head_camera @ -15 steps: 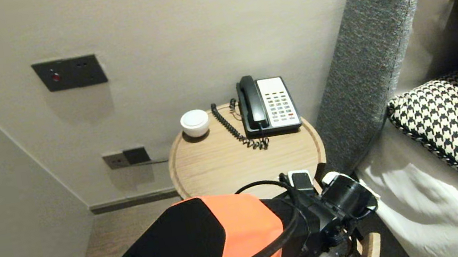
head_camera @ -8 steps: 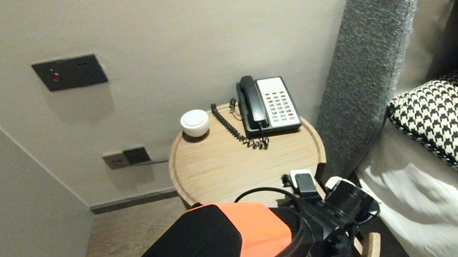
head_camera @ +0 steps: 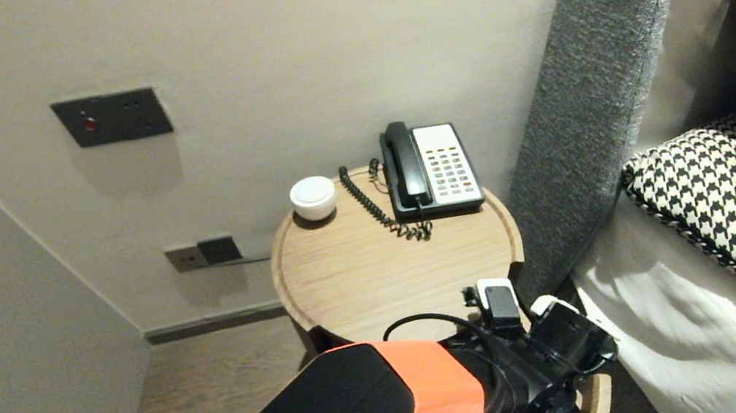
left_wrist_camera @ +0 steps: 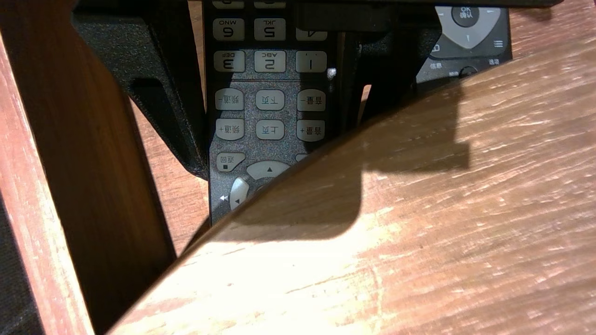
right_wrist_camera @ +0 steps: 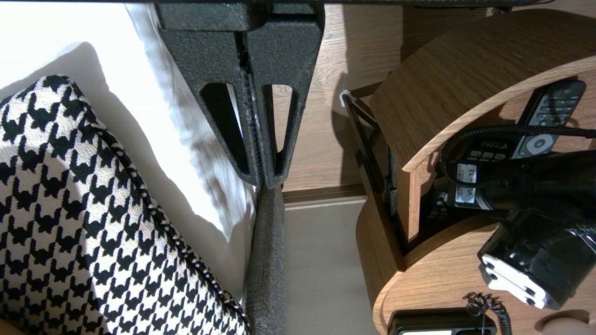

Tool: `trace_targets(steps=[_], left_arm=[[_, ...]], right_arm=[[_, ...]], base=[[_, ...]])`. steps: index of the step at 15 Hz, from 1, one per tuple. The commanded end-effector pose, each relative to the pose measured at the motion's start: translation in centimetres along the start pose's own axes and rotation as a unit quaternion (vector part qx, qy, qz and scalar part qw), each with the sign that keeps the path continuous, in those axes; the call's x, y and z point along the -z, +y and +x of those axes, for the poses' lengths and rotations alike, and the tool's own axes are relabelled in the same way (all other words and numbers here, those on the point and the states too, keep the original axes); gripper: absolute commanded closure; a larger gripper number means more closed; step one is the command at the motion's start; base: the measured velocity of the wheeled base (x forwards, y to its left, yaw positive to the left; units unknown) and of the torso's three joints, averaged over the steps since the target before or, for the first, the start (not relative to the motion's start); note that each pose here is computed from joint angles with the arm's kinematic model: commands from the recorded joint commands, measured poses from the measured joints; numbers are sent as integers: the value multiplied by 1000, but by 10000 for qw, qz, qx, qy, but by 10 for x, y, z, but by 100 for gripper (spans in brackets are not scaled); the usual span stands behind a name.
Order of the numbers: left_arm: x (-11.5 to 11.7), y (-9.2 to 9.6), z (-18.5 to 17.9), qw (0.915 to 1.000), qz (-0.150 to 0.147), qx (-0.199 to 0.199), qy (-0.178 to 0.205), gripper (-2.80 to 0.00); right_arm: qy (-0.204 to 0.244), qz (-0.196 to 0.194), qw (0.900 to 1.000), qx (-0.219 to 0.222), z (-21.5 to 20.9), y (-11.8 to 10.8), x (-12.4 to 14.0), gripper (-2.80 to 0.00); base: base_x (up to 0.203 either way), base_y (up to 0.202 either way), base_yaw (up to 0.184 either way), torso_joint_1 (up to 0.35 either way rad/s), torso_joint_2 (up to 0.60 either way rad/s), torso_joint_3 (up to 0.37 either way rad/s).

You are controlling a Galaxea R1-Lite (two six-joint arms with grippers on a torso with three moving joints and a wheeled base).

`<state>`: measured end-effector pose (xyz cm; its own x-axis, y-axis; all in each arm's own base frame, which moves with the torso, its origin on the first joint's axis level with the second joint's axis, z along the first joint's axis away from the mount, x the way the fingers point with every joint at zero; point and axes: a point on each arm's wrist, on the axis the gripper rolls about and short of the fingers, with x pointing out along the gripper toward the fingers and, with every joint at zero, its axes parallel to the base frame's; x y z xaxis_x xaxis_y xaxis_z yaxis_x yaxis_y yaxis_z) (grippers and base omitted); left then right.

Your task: Put the remote controls on the table in the drawer one by one

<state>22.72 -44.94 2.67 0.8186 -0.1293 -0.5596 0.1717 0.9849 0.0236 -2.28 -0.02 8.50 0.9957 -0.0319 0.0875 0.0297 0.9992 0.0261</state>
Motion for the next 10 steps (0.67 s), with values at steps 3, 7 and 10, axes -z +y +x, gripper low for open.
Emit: trace_targets(steps=[3, 7, 10], left_arm=[[6, 0, -2, 10000, -43, -40, 35, 0], [10, 1, -1, 9999, -62, -122, 39, 0], [14, 3, -1, 9998, -50, -169, 98, 0]], right_arm=[[193, -3, 9998, 6, 2, 0, 11, 0], [193, -3, 9998, 6, 2, 0, 11, 0], [193, -3, 9998, 6, 2, 0, 11, 0]], base=[[0, 0, 0, 0, 0, 0], [0, 0, 0, 0, 0, 0], [0, 0, 0, 0, 0, 0]])
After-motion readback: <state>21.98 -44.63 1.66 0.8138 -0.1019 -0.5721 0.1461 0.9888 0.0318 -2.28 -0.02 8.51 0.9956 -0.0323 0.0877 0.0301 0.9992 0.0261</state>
